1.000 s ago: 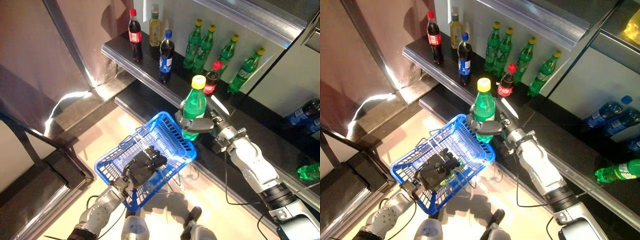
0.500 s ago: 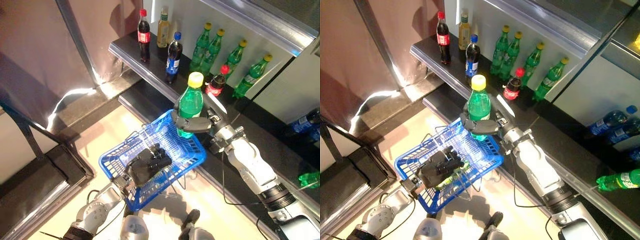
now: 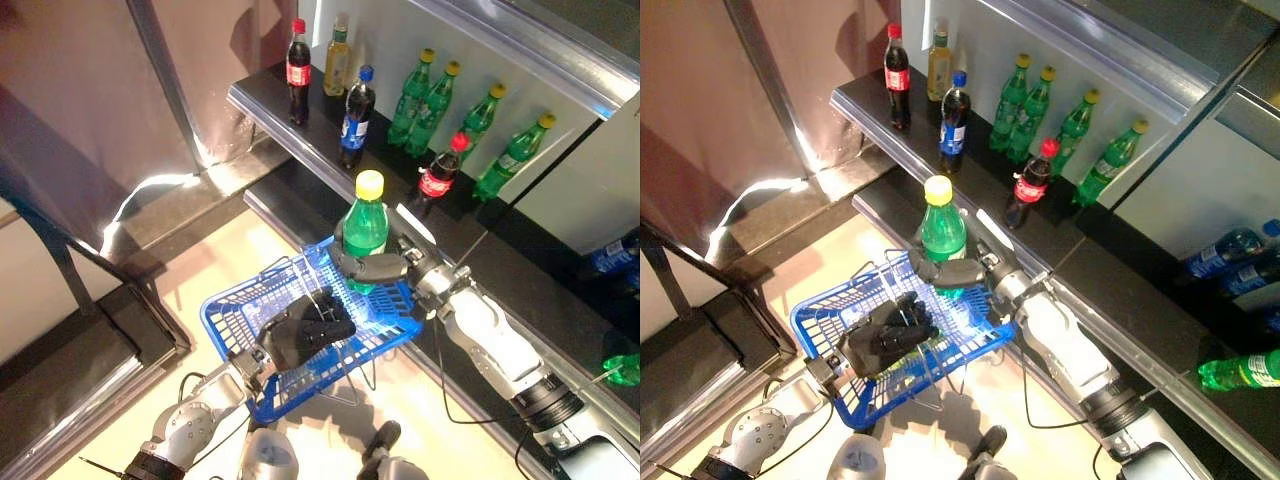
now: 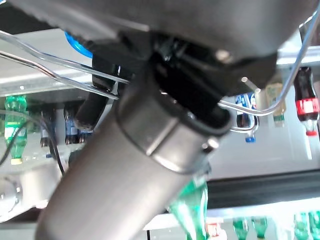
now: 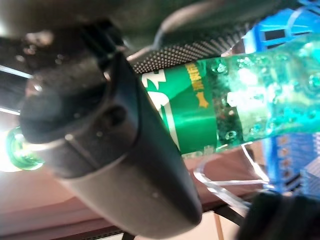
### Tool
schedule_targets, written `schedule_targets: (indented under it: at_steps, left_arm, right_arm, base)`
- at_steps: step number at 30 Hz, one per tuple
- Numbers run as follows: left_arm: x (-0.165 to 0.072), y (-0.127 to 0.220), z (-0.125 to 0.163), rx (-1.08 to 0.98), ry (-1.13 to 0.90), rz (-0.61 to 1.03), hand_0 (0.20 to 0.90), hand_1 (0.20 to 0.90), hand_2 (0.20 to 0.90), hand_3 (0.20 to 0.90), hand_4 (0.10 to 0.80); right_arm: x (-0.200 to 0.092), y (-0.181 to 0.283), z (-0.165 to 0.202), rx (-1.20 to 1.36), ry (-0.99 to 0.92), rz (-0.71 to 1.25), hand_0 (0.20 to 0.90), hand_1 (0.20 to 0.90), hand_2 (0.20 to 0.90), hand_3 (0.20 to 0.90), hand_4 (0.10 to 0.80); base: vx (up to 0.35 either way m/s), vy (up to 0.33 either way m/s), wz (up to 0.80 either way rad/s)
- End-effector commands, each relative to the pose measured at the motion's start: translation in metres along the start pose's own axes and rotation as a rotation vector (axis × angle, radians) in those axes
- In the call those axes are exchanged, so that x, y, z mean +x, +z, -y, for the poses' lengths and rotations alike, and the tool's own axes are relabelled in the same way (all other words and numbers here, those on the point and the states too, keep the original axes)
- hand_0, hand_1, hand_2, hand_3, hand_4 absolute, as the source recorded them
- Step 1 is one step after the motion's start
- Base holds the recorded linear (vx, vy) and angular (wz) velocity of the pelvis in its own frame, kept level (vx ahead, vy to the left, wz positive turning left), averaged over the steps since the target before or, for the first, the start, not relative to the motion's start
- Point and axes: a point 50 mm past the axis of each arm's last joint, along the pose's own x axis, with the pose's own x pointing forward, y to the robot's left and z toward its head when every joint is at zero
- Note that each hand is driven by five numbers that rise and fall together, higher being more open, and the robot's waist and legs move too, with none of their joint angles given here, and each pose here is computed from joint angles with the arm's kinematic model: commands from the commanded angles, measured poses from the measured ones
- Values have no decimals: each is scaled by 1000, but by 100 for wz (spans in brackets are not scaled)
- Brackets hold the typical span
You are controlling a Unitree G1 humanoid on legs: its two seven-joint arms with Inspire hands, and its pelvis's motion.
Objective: Pick up the drink and place into the basket.
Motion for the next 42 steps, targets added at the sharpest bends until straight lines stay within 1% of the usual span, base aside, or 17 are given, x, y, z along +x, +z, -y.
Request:
schedule_targets:
  at_steps: [1, 10, 16, 20, 25, 35, 42]
  left_arm:
    - [38, 39, 106, 43, -728, 198, 300, 300, 300, 200, 100]
    - [36, 41, 115, 48, -795, 189, 300, 300, 300, 200, 100]
    - [35, 41, 119, 53, -832, 177, 300, 300, 300, 200, 100]
    - [35, 41, 121, 51, -857, 159, 300, 300, 300, 200, 100]
    - [34, 40, 124, 54, -878, 145, 300, 300, 300, 200, 100]
    - [36, 39, 132, 71, -931, 122, 300, 300, 300, 200, 100]
    - [37, 37, 136, 80, -959, 108, 300, 300, 300, 200, 100]
  right_arm:
    - [13, 37, -6, 3, 19, 253, 300, 300, 300, 200, 100]
    - [10, 10, -7, 13, -2, 145, 300, 300, 300, 200, 100]
    - [6, -10, -1, -19, -45, 58, 300, 300, 300, 200, 100]
    - [3, -23, 1, -125, -52, -2, 300, 300, 300, 200, 100]
    - [3, -28, 2, -239, -48, -39, 300, 300, 300, 200, 100]
    - [15, -20, -2, -519, -1, -42, 300, 300, 300, 200, 100]
    - [21, -16, -4, -612, 26, -49, 300, 300, 300, 200, 100]
  base:
    - [5, 4, 4]
    - [0, 0, 0]
    - [0, -1, 10]
    - [1, 0, 1]
    - [0, 0, 0]
    - [-1, 1, 3]
    - [0, 0, 0]
